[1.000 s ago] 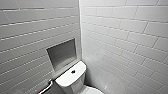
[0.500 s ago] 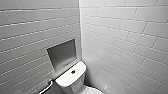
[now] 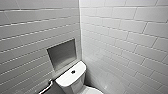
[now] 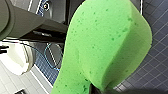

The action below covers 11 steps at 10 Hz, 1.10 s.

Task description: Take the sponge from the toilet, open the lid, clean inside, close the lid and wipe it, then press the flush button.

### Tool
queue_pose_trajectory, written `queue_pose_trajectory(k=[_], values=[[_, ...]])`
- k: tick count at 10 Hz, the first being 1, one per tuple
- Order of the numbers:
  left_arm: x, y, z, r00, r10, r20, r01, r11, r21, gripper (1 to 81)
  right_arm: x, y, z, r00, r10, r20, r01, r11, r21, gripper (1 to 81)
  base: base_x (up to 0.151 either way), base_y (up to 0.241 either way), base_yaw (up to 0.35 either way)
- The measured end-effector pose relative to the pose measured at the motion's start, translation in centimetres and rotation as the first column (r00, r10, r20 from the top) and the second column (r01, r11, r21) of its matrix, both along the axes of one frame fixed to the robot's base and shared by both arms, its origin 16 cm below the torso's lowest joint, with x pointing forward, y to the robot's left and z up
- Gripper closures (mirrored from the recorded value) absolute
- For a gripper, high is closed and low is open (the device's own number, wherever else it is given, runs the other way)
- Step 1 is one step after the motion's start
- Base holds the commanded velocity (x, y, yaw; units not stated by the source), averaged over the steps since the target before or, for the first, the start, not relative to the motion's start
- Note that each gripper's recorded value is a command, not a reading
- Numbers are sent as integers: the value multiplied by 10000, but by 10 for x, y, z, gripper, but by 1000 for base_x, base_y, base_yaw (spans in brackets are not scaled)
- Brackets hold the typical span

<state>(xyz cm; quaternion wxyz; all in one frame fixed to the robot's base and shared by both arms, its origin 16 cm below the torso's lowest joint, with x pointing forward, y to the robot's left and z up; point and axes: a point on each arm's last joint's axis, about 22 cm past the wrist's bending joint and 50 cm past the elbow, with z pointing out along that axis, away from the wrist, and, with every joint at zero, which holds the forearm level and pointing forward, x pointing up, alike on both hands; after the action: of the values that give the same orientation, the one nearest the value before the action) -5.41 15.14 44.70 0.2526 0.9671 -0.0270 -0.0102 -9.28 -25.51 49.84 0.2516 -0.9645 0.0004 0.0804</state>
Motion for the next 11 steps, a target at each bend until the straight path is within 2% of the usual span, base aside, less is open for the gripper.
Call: queue_pose_trajectory(k=[4,7,8,11], values=[[22,37,42,9994,321,160,-308,9966,-767,10,5,8,3,9997,-173,174,170,9997,154,811,0,0,0],[31,89,78,9977,674,29,-670,9943,-835,10,7,8,3,9996,-179,210,175,9997,156,811,0,0,0],[36,98,90,9973,727,30,-722,9933,-906,10,7,9,3,9996,-175,203,172,9997,164,811,0,0,0],[91,97,129,9969,661,416,-591,9867,-1515,10,7,9,3,9996,-181,205,178,9997,163,811,0,0,0]])
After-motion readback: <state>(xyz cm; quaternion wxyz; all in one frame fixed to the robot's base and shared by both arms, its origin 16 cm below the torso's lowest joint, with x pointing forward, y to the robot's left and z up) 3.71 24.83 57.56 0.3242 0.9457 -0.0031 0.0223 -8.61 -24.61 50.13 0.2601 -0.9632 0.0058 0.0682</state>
